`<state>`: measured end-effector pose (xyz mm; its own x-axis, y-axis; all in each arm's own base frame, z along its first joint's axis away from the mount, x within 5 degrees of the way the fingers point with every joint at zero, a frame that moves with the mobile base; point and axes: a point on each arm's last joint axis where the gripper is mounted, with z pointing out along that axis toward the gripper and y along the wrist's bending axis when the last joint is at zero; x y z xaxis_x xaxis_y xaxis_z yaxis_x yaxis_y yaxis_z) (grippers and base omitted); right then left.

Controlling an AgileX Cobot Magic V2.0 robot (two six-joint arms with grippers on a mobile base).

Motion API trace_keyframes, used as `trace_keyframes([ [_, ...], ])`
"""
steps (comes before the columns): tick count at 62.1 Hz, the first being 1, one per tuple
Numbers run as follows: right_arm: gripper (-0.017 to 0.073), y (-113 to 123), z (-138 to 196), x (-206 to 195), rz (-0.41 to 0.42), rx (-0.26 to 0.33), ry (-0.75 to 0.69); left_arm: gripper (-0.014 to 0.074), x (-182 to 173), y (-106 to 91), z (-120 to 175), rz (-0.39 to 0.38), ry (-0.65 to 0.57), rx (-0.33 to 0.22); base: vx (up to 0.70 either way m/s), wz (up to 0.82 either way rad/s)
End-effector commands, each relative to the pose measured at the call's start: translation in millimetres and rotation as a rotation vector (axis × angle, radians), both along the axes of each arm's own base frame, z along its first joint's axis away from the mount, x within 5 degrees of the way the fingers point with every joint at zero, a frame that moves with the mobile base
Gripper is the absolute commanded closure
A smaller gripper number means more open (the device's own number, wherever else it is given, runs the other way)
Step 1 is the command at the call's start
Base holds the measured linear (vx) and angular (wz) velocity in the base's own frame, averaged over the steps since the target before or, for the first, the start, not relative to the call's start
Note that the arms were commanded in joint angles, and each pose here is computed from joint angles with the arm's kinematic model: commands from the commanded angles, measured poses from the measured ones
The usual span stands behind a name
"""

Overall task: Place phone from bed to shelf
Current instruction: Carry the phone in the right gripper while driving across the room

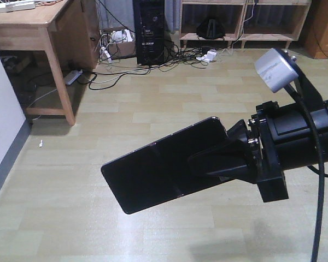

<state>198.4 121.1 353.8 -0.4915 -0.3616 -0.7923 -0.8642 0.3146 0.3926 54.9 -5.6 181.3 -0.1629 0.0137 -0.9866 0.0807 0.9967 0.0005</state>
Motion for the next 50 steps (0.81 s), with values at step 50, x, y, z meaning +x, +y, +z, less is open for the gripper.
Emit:
trace_keyframes([
  [50,0.0561,2.4,19.9,-11.1,0.055,0.102,-0.008,0.0593,0.7,0.5,5.9,0.006,-0.074,-0.017,0.25,-0.07],
])
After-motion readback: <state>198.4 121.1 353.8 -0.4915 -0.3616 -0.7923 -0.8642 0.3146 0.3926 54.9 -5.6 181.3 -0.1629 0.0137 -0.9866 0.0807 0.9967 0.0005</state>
